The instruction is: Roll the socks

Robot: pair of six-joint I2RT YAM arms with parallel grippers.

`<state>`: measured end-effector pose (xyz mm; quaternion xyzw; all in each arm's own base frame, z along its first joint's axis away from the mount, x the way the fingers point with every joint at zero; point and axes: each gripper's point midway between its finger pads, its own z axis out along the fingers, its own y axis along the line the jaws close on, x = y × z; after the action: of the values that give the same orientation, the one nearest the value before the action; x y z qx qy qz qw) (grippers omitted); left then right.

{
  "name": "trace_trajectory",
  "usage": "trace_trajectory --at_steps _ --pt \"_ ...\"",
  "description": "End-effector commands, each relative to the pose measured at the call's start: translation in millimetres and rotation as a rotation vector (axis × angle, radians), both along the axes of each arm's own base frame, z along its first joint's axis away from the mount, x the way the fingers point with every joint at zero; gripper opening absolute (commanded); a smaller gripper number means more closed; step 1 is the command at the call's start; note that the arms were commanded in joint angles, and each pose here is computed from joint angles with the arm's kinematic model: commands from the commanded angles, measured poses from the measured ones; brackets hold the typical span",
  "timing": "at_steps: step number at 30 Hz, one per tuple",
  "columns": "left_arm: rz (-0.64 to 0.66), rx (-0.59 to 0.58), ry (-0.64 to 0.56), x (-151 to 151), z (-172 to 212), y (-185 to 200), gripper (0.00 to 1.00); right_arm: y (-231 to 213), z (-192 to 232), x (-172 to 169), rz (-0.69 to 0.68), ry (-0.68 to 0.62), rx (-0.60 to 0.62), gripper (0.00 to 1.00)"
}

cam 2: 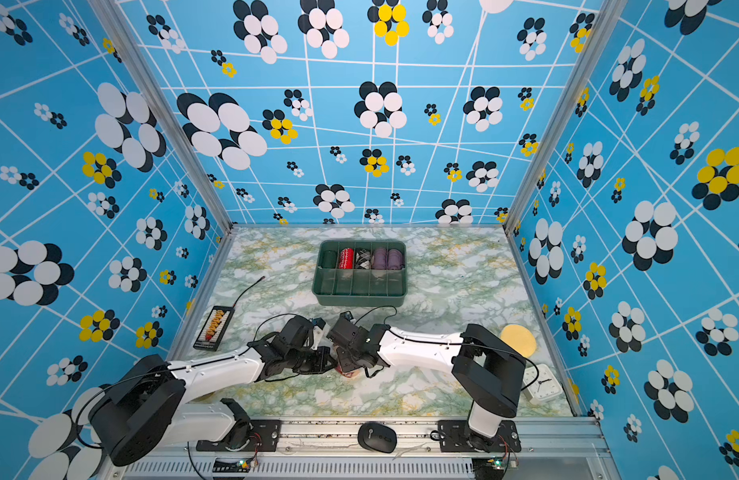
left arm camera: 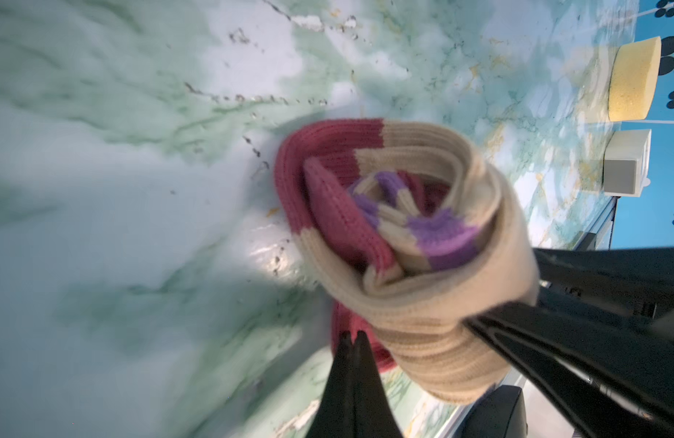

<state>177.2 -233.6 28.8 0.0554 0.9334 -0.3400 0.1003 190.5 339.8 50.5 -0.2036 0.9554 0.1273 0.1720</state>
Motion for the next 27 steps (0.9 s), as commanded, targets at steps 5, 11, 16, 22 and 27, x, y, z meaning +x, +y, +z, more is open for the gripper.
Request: trace_trajectory --at_steps 5,11,16,22,27 --pt "0.001 -0.059 -0.027 -3.0 23.0 -8.1 0.00 -13.6 -21.2 -8.0 0.031 0.018 -0.137 0.03" --pt "0.007 -0.101 -0.069 -0.1 40.1 -13.9 0.00 -7.8 -23.4 -11.8 0.042 0.027 -0.136 0.04" --pt "-0.008 -0.094 -0.053 -3.6 32.7 -19.2 0.00 -5.6 -24.1 -11.7 0.041 0.029 -0.134 0.04" --pt "-0.031 -0.073 -0.021 -8.5 18.5 -24.5 0.00 -7.0 -23.9 -12.0 0.036 0.028 -0.139 0.05" --pt "-0.066 -0.050 0.028 -19.4 4.1 -27.4 0.00 -7.3 -22.3 -11.2 0.030 0.022 -0.136 0.06"
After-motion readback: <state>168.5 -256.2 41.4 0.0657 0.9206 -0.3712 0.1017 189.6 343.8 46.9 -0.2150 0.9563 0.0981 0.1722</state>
